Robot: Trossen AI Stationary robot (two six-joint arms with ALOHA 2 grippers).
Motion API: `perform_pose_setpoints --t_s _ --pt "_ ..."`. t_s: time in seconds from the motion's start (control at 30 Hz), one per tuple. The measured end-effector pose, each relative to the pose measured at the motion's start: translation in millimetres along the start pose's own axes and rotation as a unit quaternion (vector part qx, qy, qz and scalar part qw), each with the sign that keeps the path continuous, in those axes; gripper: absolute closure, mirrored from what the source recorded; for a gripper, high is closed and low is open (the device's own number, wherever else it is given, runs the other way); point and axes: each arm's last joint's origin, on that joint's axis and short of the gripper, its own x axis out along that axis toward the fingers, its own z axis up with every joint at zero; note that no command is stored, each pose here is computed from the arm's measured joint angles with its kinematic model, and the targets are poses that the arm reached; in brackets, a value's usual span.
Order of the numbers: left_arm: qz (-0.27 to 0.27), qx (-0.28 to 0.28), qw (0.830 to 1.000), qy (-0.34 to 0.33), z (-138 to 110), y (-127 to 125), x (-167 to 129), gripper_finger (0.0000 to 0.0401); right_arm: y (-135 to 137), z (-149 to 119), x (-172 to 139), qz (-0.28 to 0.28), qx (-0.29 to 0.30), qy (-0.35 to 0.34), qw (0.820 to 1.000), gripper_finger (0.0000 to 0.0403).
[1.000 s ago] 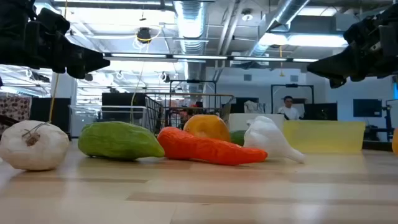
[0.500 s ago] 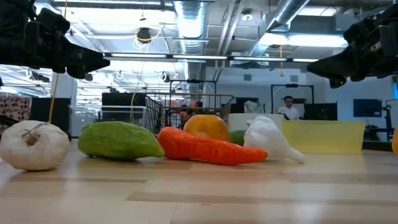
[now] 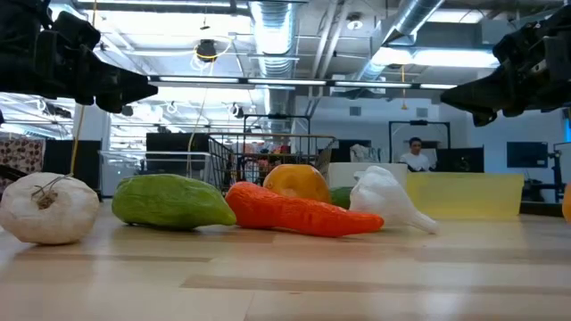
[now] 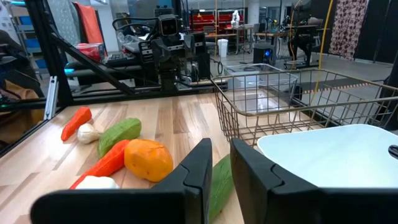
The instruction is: Sort produce into baskets
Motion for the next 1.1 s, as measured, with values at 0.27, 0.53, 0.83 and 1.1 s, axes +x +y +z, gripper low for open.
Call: perform_pose_setpoints --t_s 0.27,0.53,0.83,1.1 --pt "0.000 0.000 1.000 0.000 0.0 0.0 0.0 0.0187 0.0 0.1 0.0 0.000 0.000 0.000 1.000 0.0317" --pt "0.000 0.000 1.000 0.000 0.0 0.0 0.0 0.0187 -0.1 0.1 0.0 -0.001 0.000 0.000 1.000 0.0317" --pt "0.000 0.000 1.000 0.000 0.0 0.0 0.0 0.0187 -0.1 2.5 -0.1 -0.002 0.000 -0.013 1.000 0.0317" --pt "0.000 0.000 1.000 0.000 0.0 0.0 0.0 0.0187 -0.1 3.3 -0.1 -0.002 0.023 -0.017 1.000 0.0301"
